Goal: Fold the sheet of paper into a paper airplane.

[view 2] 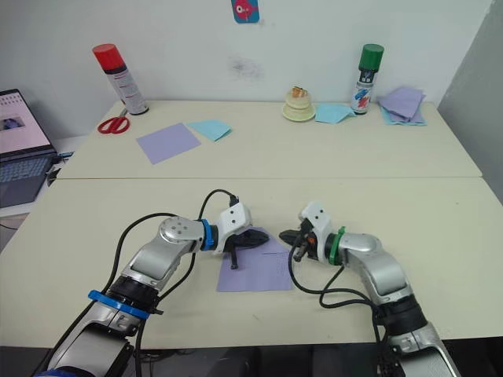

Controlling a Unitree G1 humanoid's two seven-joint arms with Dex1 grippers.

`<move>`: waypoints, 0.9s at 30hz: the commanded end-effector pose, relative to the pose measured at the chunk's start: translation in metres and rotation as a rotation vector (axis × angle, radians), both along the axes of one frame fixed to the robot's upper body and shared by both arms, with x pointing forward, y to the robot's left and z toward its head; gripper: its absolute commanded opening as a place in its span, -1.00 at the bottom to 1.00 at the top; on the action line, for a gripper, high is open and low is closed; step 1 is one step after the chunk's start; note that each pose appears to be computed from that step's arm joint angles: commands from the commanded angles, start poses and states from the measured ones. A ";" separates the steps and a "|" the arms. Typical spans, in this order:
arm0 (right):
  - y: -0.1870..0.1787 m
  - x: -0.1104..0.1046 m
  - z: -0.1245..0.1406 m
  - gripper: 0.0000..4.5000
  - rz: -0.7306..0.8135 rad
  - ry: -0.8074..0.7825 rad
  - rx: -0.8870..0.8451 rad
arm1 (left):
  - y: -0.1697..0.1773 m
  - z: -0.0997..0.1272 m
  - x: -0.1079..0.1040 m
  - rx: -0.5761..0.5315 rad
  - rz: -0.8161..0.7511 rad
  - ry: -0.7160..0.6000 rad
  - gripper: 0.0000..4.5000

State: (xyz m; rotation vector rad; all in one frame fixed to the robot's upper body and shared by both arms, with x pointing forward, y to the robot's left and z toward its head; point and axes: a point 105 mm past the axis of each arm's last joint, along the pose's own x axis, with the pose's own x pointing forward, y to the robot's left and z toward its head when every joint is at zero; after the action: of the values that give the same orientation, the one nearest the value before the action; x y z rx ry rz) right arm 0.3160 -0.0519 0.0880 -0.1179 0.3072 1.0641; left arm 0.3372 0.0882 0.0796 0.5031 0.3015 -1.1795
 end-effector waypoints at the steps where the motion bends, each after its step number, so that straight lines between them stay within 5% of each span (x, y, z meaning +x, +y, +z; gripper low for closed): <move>1: 0.005 0.000 -0.007 -0.99 0.019 -0.019 -0.072 | 0.002 -0.012 -0.004 0.042 0.002 0.032 -1.00; 16: -0.042 -0.020 -0.031 -0.99 -0.044 0.091 -0.169 | 0.007 -0.012 -0.004 0.045 0.010 0.036 -1.00; 22: -0.020 -0.018 0.011 -0.99 -0.012 -0.033 0.050 | 0.008 -0.012 -0.003 0.048 0.009 0.037 -1.00; 27: -0.011 -0.008 0.019 -0.99 -0.022 -0.109 0.049 | 0.008 -0.012 -0.003 0.049 0.006 0.036 -1.00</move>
State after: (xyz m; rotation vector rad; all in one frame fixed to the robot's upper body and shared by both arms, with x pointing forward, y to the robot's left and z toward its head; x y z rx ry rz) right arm 0.3048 -0.0648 0.0968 -0.1113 0.2418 1.0476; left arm 0.3364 0.0925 0.0778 0.5111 0.3166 -1.1787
